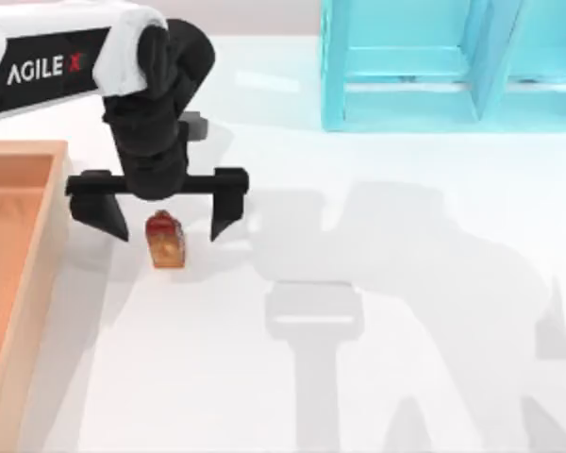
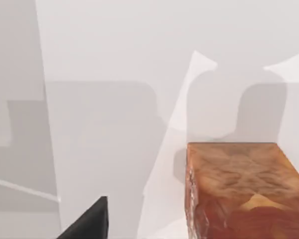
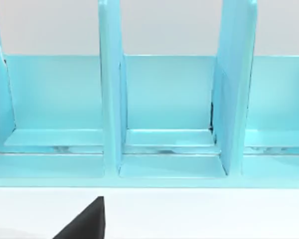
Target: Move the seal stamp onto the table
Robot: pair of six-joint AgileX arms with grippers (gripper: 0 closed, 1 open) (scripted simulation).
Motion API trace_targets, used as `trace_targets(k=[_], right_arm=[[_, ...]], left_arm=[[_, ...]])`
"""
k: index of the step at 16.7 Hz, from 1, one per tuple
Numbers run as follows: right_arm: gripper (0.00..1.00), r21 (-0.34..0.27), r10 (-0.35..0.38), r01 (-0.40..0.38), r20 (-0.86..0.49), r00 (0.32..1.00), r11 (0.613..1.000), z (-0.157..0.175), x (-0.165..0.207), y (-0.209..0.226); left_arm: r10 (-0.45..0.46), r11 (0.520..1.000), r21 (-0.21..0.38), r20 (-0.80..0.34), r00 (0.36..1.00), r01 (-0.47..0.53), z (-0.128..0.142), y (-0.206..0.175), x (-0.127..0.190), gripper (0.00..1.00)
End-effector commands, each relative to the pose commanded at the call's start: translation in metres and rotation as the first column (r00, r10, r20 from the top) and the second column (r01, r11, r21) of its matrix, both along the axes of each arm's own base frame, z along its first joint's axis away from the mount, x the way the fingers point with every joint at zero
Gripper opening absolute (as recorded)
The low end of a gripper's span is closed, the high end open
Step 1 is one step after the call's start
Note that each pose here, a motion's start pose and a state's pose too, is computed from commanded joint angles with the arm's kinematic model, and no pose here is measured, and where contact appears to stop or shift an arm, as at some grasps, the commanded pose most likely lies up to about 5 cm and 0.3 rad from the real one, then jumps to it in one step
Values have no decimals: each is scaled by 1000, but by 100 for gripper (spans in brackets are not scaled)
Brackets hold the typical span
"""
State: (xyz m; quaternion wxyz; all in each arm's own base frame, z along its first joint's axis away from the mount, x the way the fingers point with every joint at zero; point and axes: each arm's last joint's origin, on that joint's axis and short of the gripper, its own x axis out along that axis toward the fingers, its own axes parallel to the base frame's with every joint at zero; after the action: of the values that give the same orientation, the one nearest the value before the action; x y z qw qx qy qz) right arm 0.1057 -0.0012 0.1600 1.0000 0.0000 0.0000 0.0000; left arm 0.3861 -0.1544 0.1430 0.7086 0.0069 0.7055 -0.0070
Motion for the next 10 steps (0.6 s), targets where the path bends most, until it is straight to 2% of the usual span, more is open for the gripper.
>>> trace_targets(k=[5, 10], right_arm=[[100, 0, 0, 0, 0, 1000, 1000, 0, 0, 0], [100, 0, 0, 0, 0, 1000, 1000, 0, 0, 0]], left_arm=[[1, 1000, 7, -17, 1000, -1, 57, -3, 6, 100], [1, 1000, 6, -15, 1000, -1, 119, 1, -2, 100]])
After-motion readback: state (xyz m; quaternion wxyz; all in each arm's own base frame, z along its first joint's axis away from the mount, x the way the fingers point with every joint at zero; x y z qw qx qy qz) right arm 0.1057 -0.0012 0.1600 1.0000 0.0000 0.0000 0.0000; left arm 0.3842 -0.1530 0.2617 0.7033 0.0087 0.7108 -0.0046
